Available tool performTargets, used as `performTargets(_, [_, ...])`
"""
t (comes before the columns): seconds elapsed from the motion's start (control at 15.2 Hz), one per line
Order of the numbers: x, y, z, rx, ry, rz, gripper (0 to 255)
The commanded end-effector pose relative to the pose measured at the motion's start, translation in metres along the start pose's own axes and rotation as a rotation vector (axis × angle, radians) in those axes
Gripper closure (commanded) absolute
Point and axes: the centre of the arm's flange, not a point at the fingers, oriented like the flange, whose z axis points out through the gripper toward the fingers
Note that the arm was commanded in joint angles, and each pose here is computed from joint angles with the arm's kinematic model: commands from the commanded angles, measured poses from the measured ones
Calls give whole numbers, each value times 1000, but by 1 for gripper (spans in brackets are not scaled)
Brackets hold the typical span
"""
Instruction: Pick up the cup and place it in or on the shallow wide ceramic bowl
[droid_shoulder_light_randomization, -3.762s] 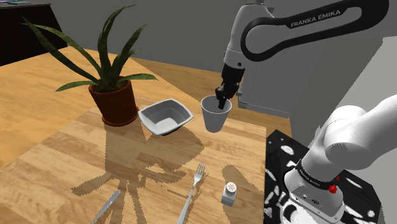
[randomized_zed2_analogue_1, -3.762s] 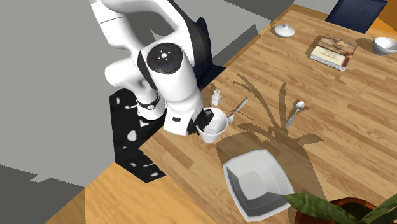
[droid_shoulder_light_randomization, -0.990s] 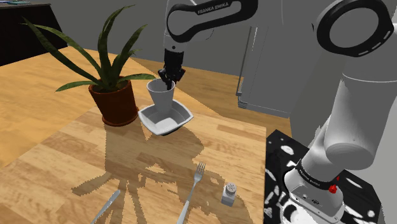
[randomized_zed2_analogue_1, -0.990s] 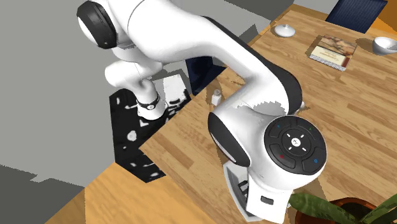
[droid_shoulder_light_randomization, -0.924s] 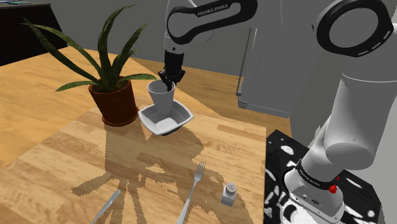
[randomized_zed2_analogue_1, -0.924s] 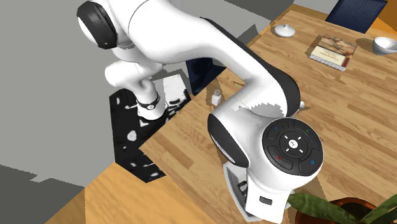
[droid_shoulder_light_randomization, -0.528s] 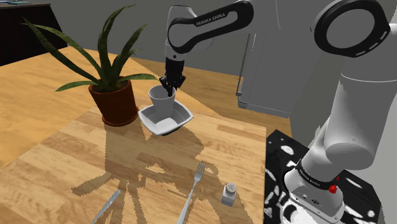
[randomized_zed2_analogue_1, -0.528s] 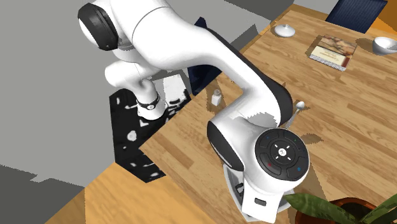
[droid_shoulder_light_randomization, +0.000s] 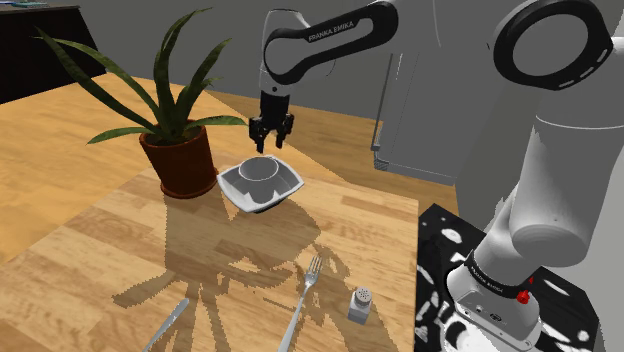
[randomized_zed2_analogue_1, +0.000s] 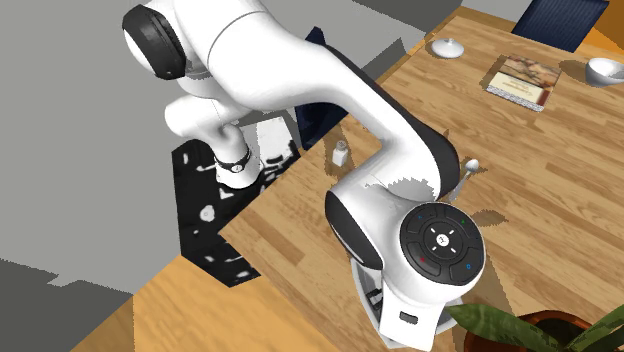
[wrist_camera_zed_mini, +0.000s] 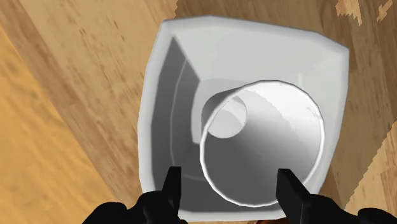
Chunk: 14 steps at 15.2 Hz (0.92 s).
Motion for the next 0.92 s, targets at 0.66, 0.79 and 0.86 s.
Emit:
performTargets(0.66, [0,0,-50,0,0,0,0])
performTargets(0.79, [0,0,-50,0,0,0,0])
performTargets(0.86, [0,0,-50,0,0,0,0])
